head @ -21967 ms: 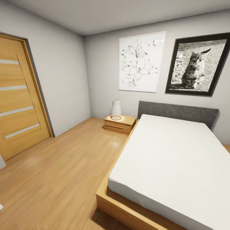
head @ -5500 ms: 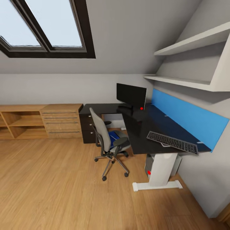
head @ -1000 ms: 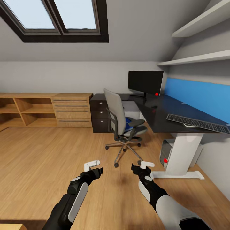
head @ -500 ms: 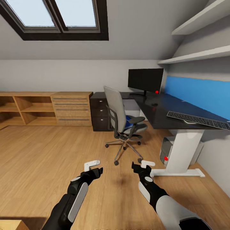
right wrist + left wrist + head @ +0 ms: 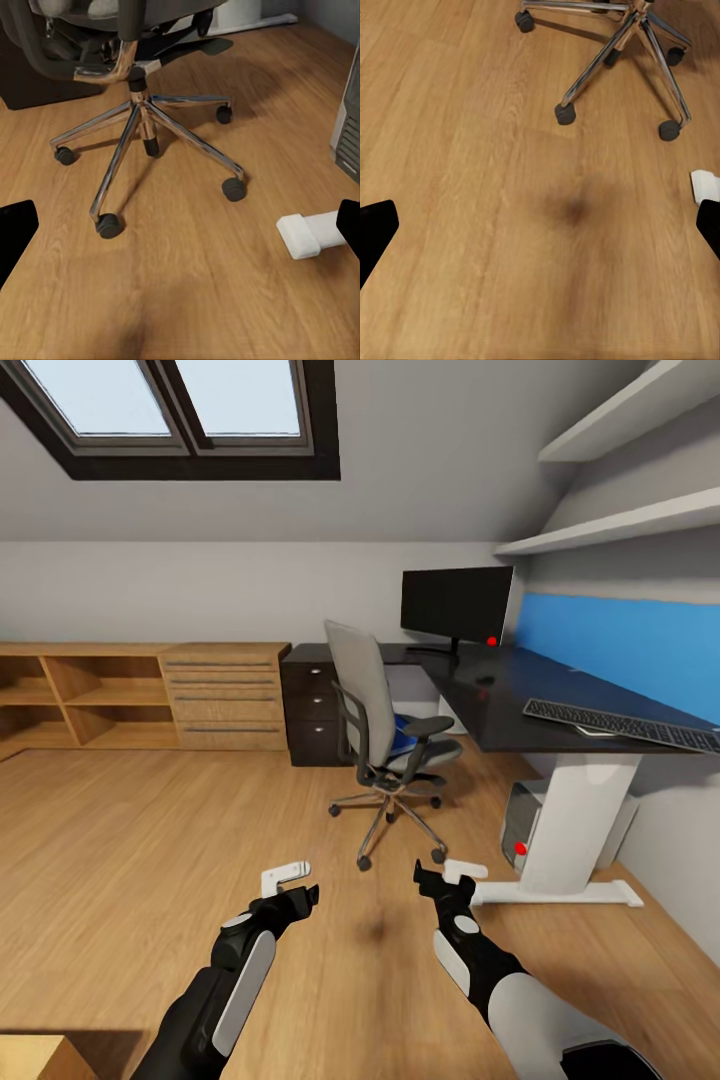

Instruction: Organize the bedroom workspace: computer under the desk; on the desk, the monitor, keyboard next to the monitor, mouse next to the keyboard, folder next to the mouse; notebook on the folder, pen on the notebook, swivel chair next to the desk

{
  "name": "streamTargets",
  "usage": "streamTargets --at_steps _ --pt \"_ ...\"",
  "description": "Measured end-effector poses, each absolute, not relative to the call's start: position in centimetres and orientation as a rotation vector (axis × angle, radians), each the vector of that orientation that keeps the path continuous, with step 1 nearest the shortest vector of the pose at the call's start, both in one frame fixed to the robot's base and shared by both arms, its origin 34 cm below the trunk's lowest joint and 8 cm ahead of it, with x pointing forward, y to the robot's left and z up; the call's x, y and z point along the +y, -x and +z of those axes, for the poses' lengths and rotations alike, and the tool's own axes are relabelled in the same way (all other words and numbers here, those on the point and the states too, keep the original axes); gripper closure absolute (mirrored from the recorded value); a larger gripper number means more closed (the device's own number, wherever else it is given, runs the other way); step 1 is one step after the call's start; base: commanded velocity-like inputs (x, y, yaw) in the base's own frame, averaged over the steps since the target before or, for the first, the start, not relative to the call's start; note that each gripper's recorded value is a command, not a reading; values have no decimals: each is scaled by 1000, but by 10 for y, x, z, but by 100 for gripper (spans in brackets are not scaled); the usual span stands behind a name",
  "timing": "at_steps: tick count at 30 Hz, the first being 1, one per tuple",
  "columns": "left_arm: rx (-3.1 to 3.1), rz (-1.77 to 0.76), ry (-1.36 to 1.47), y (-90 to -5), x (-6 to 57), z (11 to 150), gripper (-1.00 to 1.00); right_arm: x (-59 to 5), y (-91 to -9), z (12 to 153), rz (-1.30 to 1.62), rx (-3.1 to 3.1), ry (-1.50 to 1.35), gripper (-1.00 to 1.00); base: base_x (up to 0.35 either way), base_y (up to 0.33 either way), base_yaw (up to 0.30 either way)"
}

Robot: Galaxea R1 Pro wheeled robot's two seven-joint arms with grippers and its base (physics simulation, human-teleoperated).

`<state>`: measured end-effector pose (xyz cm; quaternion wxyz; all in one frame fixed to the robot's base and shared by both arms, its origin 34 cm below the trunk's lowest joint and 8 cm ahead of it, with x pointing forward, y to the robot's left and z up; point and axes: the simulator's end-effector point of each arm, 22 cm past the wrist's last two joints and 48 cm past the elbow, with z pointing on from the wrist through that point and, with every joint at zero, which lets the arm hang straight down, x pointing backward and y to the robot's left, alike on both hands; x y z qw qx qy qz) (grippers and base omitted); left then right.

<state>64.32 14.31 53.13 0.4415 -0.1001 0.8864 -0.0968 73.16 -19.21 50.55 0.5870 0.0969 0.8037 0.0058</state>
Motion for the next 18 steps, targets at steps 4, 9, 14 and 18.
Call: streamTargets --at_steps 4,9,14,18 --pt "2199 -240 249 -641 143 523 -100 -192 -730 499 14 1863 -228 -100 0 0 -75" --pt "2196 -240 248 -639 143 518 -100 -192 -728 495 14 1857 -228 -100 0 0 -178" --pt "2200 -240 248 -638 143 516 -100 -192 -728 496 15 1855 -228 -100 0 0 -115" --pt "2233 -212 250 -634 153 500 -100 -192 -728 495 14 1856 -228 -100 23 0 -12"
